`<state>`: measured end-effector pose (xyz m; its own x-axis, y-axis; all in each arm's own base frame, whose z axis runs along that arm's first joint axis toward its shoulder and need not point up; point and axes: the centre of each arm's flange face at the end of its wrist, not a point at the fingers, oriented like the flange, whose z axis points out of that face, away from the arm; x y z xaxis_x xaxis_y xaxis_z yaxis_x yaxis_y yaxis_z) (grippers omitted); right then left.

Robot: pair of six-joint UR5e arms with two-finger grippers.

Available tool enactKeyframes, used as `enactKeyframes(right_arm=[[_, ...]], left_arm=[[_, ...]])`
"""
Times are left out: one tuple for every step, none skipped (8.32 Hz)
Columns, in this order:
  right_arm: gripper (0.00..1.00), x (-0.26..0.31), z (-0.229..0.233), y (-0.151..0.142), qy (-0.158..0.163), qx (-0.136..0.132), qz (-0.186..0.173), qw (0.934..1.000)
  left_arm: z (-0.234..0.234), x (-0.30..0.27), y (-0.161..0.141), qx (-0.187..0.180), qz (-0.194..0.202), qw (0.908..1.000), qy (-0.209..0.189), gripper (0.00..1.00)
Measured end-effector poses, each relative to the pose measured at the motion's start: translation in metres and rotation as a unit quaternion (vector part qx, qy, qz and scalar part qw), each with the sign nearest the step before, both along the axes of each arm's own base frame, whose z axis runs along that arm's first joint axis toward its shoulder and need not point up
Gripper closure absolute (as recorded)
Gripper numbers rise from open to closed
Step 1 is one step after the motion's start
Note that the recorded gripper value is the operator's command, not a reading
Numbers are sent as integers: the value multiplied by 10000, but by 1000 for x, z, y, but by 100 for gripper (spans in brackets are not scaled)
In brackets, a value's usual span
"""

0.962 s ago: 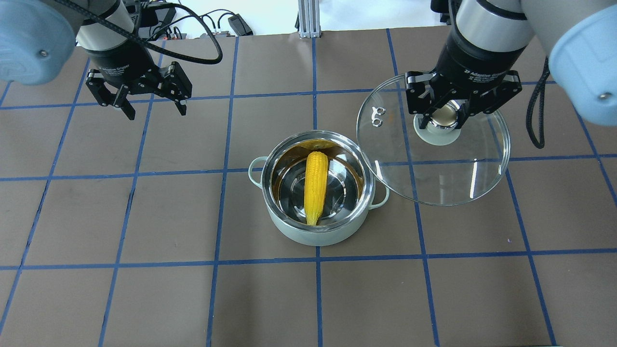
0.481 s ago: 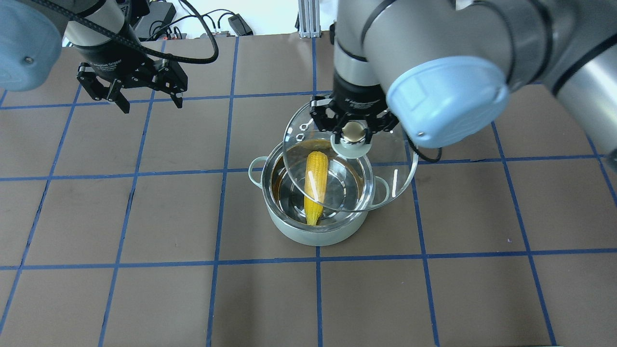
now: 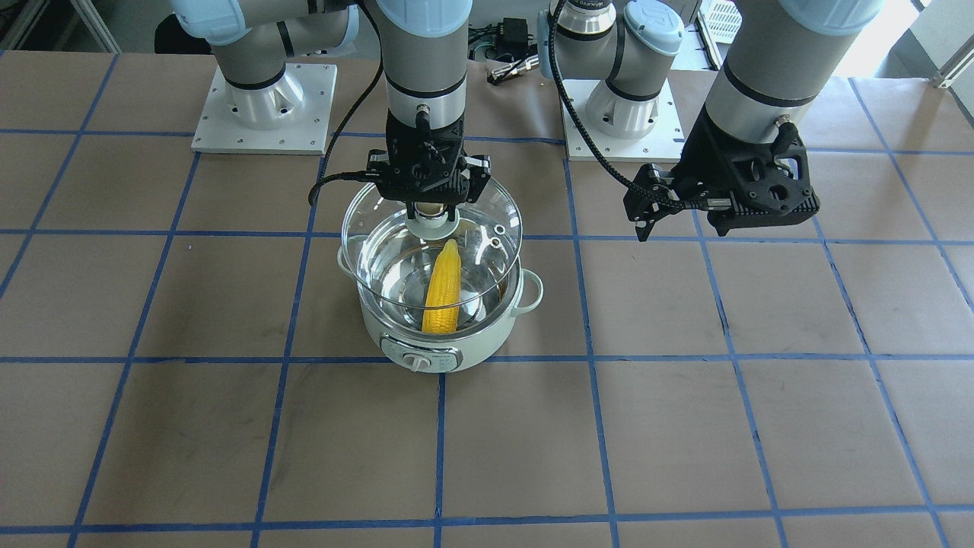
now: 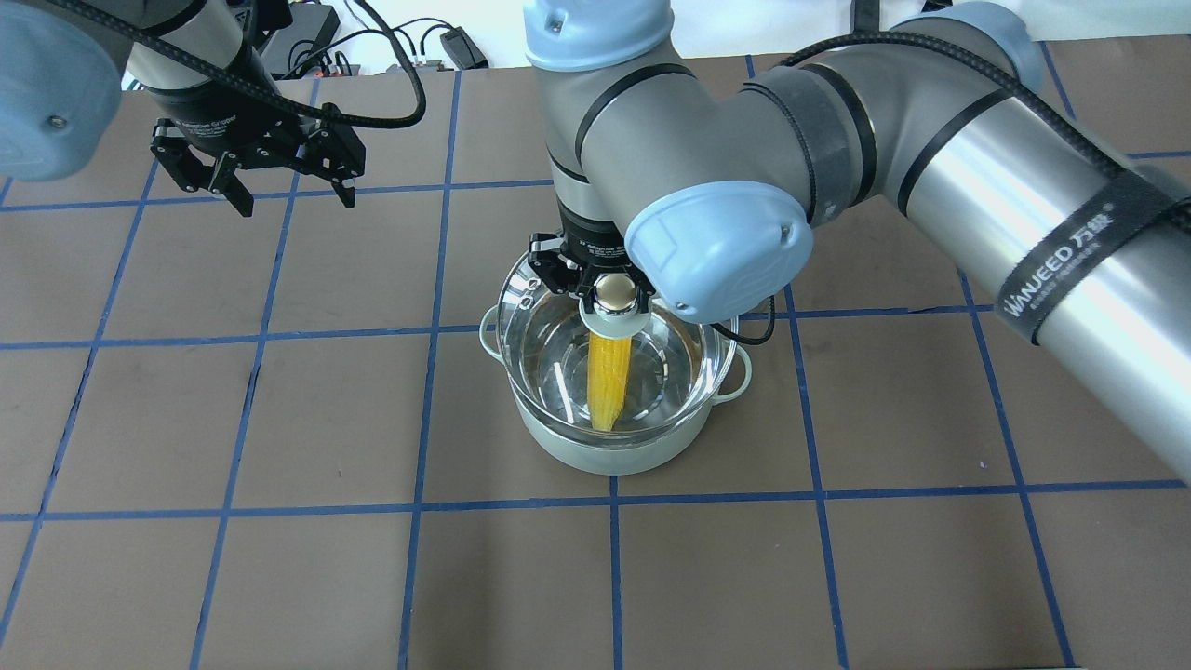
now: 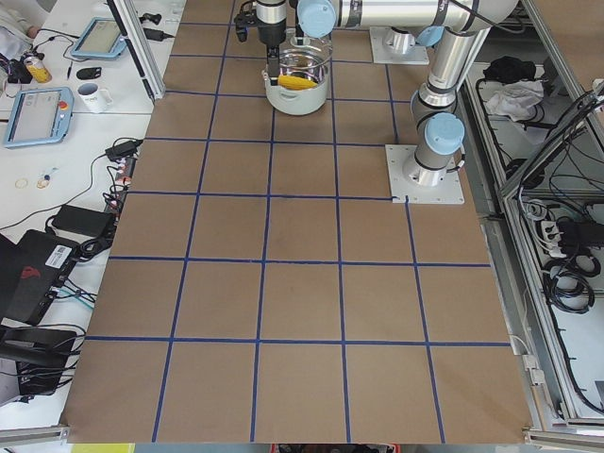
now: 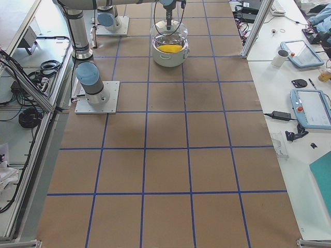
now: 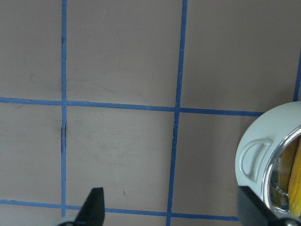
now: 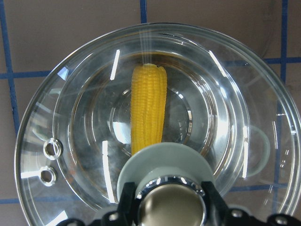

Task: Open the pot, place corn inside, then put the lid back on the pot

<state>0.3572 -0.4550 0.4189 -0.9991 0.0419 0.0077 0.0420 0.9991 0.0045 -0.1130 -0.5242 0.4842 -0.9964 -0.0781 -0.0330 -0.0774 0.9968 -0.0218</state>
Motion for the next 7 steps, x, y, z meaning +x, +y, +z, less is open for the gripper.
enactKeyframes(right_arm=[[100,3,-11,-2,24,60,-14,10000],[100,4,-26,-4,82,161,-120,9998],[100,4,-36,-4,144,240,-285,9992],[100,5,-46,-3,184,298,-455,9984],[100,6,-53,-2,197,333,-572,9976],[100,7,-60,-1,169,292,-661,9972],[100,6,-65,0,147,221,-702,9972]], left_arm=[[1,0,0,-8,-5,10000,5,0],[0,-1,1,-3,-7,10000,23,0],[-1,-1,1,7,-9,10000,38,0],[-2,-1,1,17,-12,10000,43,0],[-3,-1,1,25,-14,10000,44,0],[-4,-1,1,41,-16,10000,40,0],[-5,-1,0,51,-20,10000,29,0]])
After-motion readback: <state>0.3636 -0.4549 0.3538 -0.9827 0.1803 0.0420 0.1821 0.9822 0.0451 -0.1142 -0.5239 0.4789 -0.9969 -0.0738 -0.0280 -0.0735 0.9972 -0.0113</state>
